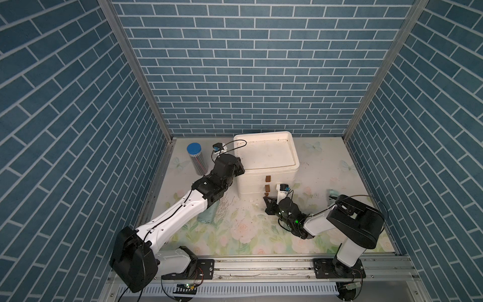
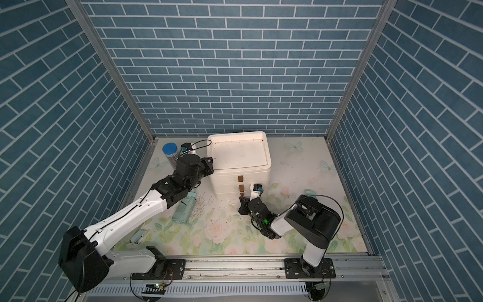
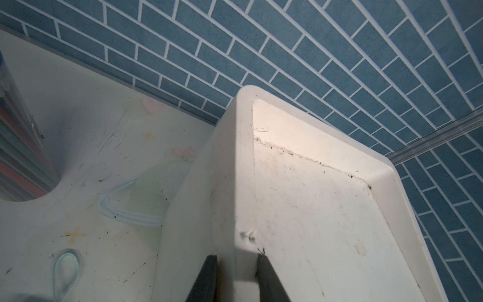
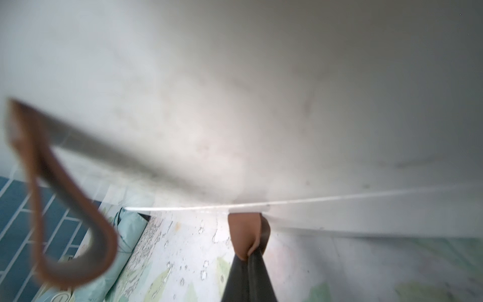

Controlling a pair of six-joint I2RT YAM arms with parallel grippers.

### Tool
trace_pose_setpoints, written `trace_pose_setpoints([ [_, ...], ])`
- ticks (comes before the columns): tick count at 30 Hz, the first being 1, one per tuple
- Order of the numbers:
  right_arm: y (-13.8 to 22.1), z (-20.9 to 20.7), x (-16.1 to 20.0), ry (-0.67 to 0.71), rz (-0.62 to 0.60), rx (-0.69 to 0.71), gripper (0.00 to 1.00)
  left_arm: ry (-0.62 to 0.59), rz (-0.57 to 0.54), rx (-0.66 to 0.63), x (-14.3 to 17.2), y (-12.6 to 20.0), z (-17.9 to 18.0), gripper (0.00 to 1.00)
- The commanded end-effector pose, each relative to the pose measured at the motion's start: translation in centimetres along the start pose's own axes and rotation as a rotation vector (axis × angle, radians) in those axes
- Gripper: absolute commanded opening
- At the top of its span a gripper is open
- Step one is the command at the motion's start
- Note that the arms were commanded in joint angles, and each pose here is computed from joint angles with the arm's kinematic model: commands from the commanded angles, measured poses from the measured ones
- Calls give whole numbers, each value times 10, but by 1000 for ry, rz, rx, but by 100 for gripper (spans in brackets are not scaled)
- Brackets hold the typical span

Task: Place the umbrella in the drawer by color
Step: Open the drawer in the storage box.

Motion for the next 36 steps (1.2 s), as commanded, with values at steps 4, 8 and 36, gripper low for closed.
trace_pose_setpoints([
  [4,26,3,13,17,66,-30,0,8,186,-237,57,2,62,0],
  [8,42,6,25,35,104,-28,0,26,160,-271,54,1,68,0],
  [36,101,61,74,183,297,-43,0,-32,128,-306,51,-12,70,0],
])
Point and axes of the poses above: each gripper's point midway between its finger pads, its own y axis back along the fingers, its own z axis along the line the jaws close on, x = y × z, the point moved 2 cm from there along y, back along the fingers, and after that the axes turned 4 degrees about y, right-handed, at the moved point
